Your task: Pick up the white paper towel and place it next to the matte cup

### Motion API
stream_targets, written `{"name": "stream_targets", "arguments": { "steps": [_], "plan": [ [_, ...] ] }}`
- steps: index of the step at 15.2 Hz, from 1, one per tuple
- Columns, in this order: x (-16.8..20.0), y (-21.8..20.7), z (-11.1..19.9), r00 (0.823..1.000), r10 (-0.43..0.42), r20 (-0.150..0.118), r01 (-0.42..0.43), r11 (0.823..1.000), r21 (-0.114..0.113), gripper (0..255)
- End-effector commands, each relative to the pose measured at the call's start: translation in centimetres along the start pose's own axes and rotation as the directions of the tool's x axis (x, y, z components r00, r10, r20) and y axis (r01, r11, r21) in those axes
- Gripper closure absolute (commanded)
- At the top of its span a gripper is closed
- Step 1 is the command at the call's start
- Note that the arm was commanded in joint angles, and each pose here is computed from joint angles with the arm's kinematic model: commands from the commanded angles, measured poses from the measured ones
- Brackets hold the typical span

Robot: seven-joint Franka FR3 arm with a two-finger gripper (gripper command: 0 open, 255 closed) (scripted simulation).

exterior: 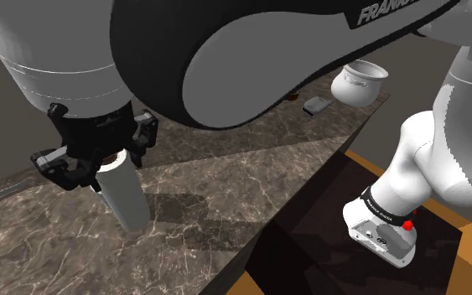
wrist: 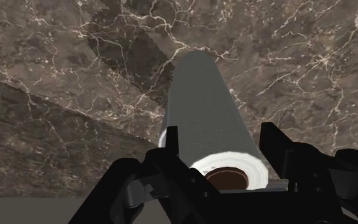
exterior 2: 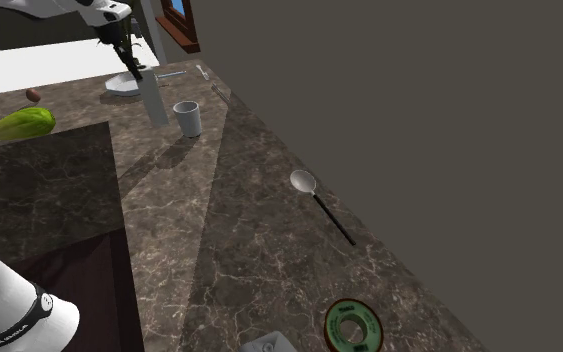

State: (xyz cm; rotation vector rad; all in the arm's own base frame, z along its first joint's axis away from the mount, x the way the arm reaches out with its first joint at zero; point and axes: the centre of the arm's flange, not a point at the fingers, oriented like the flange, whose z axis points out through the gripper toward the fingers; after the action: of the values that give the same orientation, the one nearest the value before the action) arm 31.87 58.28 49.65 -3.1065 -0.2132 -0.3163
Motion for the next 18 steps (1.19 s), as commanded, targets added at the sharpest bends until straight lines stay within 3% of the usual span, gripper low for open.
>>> {"name": "stream_targets", "arguments": {
  "steps": [1,12,18],
  "plan": [
    [-0.3,0.0,1.2,1.000,0.000,0.000,0.000,1.000,0.001,255],
    [-1.5,0.0,7.0,1.000,0.000,0.000,0.000,1.000,0.001,255],
    [-1.5,0.0,7.0,1.000,0.000,0.000,0.000,1.000,0.001,255]
  ]
}}
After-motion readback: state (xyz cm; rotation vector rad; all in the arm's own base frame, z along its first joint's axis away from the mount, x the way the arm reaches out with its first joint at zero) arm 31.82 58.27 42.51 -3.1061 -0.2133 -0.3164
